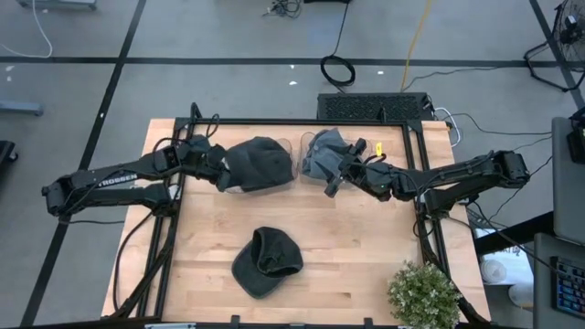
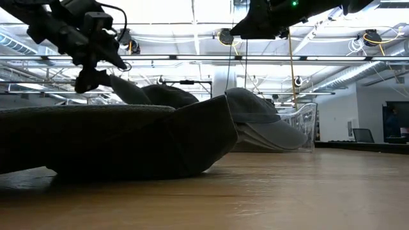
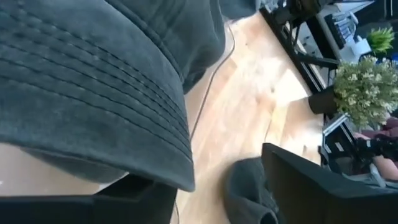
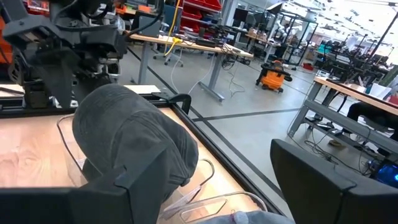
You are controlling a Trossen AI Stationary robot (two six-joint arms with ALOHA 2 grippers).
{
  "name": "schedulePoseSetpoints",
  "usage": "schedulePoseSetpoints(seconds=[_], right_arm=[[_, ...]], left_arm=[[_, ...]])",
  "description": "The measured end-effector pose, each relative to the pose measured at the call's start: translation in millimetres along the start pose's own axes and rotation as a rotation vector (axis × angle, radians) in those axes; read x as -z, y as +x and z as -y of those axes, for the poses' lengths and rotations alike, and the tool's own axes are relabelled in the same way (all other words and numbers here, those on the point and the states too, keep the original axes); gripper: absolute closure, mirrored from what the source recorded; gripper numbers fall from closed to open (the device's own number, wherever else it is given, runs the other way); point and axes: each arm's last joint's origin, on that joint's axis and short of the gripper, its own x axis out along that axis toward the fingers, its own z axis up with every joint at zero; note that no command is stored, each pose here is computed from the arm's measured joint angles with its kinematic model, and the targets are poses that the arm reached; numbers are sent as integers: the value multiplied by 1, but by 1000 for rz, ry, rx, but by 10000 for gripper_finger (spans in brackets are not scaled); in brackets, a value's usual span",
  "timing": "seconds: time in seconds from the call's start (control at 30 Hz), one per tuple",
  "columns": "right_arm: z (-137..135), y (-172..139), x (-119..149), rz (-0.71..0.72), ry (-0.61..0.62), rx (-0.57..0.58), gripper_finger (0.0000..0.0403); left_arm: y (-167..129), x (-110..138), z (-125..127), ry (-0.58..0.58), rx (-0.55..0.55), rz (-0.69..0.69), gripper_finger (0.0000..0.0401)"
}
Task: Pick & Place hat
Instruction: Put the top black cap into the left transparent bin
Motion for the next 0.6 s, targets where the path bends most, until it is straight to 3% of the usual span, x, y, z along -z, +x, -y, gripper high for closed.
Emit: schedulePoseSetpoints(seconds=[0.27, 0.47, 0.6], right_arm=[[0, 0, 0, -3, -1, 0, 140], [0, 0, 0, -2, 0, -1, 140], [0, 0, 0, -3, 0, -1, 140]], left_arm=[[-10, -3, 9, -16, 13, -52, 127], [-24, -3, 16, -46, -85, -144, 122], [-36, -11, 25, -21, -153, -121, 121]])
